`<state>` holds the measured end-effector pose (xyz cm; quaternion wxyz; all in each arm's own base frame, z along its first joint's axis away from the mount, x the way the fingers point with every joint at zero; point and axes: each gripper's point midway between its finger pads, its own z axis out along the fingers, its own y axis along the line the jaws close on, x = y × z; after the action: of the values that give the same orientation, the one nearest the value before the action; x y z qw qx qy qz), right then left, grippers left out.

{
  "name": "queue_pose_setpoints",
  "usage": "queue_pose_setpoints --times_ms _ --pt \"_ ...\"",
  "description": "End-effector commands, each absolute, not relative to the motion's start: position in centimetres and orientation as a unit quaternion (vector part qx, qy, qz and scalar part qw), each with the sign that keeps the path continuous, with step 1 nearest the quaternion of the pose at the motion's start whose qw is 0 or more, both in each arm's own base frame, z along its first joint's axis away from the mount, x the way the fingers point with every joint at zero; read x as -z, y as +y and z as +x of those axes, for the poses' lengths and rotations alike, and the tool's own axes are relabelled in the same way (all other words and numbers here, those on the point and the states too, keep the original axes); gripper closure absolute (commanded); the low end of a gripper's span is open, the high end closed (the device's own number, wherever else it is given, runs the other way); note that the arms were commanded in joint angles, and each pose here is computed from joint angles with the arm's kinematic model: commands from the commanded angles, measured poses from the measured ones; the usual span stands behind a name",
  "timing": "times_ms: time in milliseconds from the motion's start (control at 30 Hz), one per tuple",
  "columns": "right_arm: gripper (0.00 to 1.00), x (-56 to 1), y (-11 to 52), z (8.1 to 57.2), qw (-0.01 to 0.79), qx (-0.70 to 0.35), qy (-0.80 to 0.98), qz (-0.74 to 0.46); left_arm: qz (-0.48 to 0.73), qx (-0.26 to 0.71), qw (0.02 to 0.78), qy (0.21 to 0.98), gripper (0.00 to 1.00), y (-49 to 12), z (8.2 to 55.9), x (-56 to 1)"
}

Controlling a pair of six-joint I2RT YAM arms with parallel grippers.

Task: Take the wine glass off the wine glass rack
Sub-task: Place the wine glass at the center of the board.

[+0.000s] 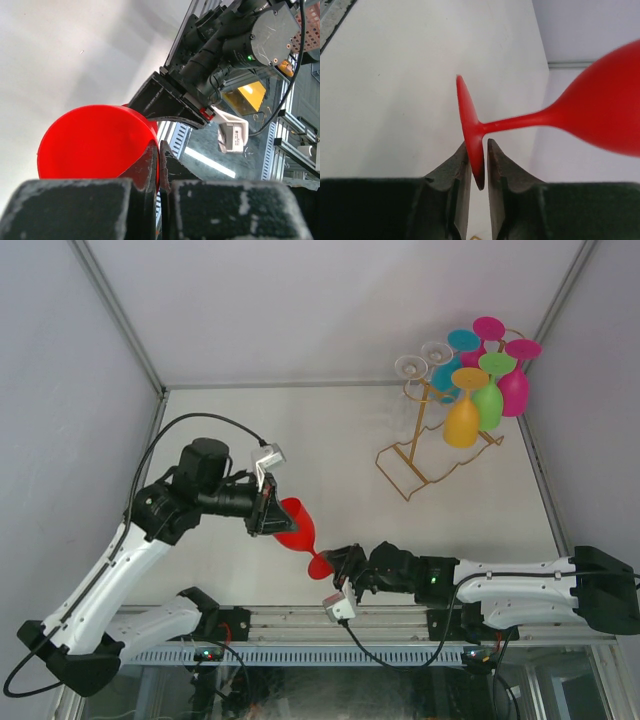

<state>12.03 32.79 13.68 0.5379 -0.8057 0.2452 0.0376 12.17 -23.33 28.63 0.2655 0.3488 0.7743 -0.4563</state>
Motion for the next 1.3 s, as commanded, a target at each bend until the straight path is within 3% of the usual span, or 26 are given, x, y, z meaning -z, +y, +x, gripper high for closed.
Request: queue_pose_setpoints --times_ms 0,133,467,700,800,933,1067,1133,1267 --pt "0.74 -16.1 33.1 12.7 0.569 -0.034 0.276 -0.774 0.364 0.454 0.295 0.758 1.00 -23.0 11.7 -29.8" --pt "0.56 -15.9 32.5 12.5 0.566 -0.034 0.292 -0.770 0.357 0.428 0.317 0.768 1.00 -22.5 12.7 -29.9" --pt "0.50 -17.6 30.6 12.5 0.612 -0.091 0.410 -0.670 0.242 0.223 0.429 0.842 1.00 -17.6 20.7 -30.1" --pt "0.46 -21.4 29.4 13.0 0.654 -0.194 0.539 -0.495 0.141 0.118 0.439 0.879 1.00 -15.4 26.4 -28.5" --pt "0.41 -22.8 27.7 15.0 0.661 -0.214 0.631 -0.345 0.097 0.089 0.434 0.891 1.00 -14.4 28.6 -27.5" --pt "0.35 -22.9 25.3 17.1 0.632 -0.213 0.724 -0.180 0.040 0.069 0.430 0.900 1.00 -13.0 31.6 -25.1" --pt "0.31 -21.5 25.0 17.3 0.579 -0.233 0.772 -0.120 0.000 0.046 0.420 0.907 1.00 -11.7 33.7 -23.4" --pt "0.21 -21.1 24.7 17.3 0.562 -0.247 0.785 -0.084 -0.012 0.046 0.429 0.902 1.00 -11.6 35.0 -22.8" --pt "0.11 -21.3 24.9 16.8 0.529 -0.295 0.793 -0.067 -0.030 0.054 0.413 0.909 1.00 -11.6 36.6 -21.7"
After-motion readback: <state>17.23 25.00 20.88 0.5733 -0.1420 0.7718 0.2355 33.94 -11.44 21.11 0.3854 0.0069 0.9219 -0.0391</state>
